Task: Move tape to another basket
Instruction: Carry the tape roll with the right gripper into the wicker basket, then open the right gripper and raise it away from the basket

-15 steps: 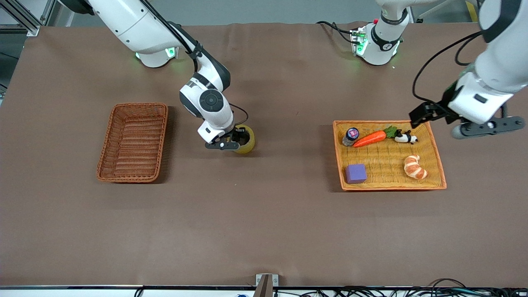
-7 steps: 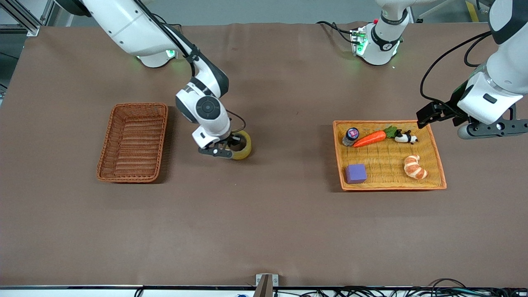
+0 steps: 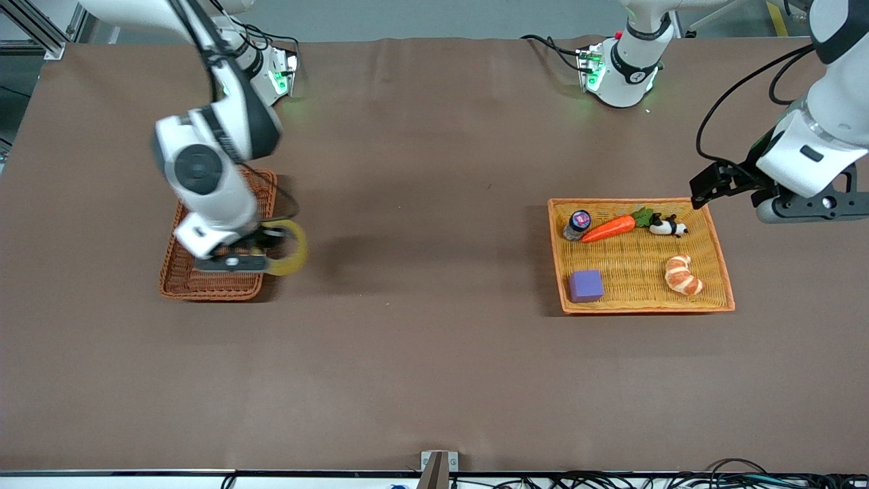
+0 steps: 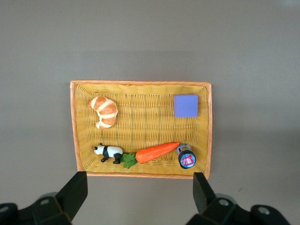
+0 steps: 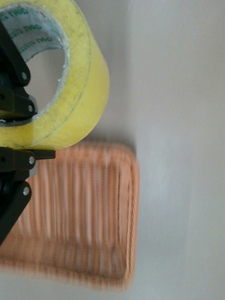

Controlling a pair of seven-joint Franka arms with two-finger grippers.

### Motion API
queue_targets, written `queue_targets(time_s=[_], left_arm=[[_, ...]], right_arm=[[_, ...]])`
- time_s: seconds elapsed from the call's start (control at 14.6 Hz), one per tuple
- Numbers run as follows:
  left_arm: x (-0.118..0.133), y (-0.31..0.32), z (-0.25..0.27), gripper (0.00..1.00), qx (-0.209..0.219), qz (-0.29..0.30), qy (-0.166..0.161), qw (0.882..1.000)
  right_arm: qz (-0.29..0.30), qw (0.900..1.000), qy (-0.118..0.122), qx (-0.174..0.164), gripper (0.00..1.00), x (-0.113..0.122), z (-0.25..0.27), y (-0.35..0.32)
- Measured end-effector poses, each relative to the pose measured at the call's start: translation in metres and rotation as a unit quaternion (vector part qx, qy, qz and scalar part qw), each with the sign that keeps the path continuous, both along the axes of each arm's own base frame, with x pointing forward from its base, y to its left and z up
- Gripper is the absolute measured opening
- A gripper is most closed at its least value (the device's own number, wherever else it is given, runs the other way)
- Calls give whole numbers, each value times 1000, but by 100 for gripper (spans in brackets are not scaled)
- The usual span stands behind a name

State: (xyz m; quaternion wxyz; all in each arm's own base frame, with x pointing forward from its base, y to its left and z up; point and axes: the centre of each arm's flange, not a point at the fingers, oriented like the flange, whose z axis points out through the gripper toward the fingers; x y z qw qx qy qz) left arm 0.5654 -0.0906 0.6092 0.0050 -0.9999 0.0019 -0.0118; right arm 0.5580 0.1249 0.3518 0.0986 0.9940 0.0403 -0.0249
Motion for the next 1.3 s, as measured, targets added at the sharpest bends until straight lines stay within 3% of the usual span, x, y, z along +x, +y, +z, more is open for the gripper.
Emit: queue_targets(time_s=[0.14,0.34,0.55,0.89,0.96,1.3], left_arm=[[-7,10,4,99,3,-10,0,1000],[-17,17,-1,98,5,-30,8,999],[-26,16,-5,98,-2,-30,15,999],[-26,15,-14,98,-9,-30,22,999],[-25,15,-15,98,-9,-29,21,999],[-20,21,-19,98,-10,-24,19,999]], right_arm=[[19,1000,25,-2,22,-6,-17,-76],[24,999,35,7,22,-31,-61,-146],[28,999,28,19,22,-60,-100,-154],[15,999,29,37,22,-70,-131,-150],[14,999,30,38,26,-70,-137,-150],[10,999,21,38,75,-60,-125,-152]])
